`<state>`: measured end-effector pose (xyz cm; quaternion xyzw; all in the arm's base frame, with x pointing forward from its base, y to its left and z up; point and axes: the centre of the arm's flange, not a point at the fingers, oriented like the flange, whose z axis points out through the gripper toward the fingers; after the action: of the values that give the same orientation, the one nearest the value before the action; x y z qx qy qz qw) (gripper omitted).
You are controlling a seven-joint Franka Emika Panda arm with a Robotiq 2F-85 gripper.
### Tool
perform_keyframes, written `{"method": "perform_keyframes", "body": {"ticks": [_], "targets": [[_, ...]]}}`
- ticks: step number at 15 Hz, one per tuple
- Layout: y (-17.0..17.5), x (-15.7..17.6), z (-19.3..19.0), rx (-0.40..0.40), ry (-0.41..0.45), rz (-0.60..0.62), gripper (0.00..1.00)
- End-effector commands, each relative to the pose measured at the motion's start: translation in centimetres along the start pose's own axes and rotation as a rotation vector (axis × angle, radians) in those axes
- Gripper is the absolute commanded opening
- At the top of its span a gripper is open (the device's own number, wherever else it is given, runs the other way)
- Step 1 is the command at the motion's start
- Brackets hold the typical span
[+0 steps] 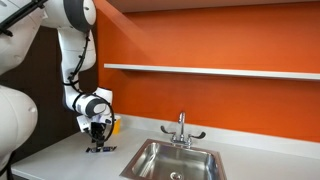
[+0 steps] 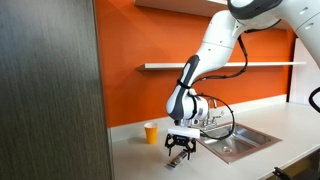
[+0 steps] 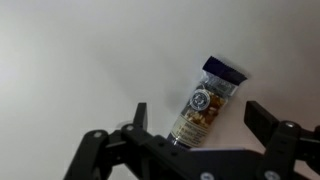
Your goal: Put the snack bar in the sink
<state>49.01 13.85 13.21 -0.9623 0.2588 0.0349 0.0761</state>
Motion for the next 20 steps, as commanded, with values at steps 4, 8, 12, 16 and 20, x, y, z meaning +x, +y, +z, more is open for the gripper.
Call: {"method": "perform_keyframes", "body": {"ticks": [4, 8, 12, 16, 20], "targets": [[1.0, -0.6, -1.9, -0.023, 0.021, 0.141, 1.00], [1.2, 0.7, -1.8, -0.036, 0.014, 0.153, 1.00], [1.0, 1.5, -1.9, -0.047, 0.002, 0.148, 1.00], [0.4, 2.2, -1.9, -0.054, -0.023, 0.137, 1.00], [-0.1, 2.8, -1.7, -0.064, -0.057, 0.136, 1.00]]}}
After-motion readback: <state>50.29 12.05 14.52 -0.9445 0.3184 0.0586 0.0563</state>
